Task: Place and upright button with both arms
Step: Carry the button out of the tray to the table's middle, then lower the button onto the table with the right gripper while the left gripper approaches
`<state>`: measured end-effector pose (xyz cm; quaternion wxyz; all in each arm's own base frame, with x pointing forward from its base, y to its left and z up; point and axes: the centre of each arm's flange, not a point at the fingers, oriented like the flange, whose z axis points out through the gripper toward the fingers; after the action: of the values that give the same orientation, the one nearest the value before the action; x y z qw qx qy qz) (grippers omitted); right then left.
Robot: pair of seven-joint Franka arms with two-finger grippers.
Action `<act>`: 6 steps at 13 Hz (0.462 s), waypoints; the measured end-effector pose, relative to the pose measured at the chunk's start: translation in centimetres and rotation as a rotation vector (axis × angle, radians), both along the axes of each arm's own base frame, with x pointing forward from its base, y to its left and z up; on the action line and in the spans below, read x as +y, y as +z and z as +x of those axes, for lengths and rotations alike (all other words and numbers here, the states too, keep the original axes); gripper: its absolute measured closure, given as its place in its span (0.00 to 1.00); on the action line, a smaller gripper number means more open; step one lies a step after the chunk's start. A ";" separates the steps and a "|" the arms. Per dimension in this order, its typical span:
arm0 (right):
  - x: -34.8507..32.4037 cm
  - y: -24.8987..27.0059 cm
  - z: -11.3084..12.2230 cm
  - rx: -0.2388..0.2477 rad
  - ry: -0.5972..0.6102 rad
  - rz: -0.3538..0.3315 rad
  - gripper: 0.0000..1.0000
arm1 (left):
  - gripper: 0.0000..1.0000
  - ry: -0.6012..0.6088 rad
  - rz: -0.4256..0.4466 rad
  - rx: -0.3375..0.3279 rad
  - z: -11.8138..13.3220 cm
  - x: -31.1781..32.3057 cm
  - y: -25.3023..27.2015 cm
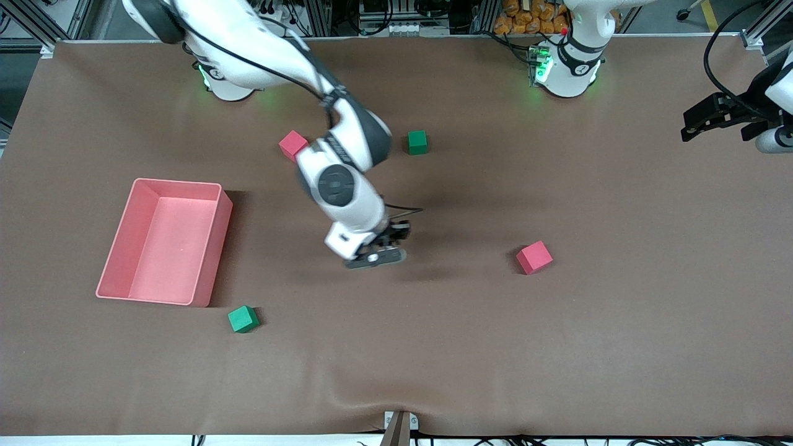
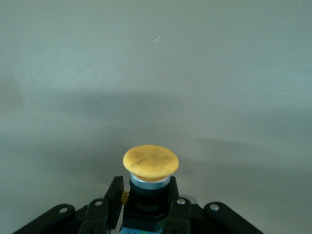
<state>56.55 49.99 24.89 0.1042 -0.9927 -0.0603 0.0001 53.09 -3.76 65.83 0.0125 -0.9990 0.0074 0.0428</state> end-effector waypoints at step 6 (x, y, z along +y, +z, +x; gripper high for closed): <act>5.0 -6.4 -3.7 0.045 -0.051 -0.025 0.59 | 0.00 -0.022 -0.001 0.050 0.6 -1.0 -2.3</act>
<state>52.83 54.96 18.53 0.0931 -0.9949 -0.0327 0.0208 53.68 -4.80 63.49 0.0122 -0.9975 0.0185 0.0676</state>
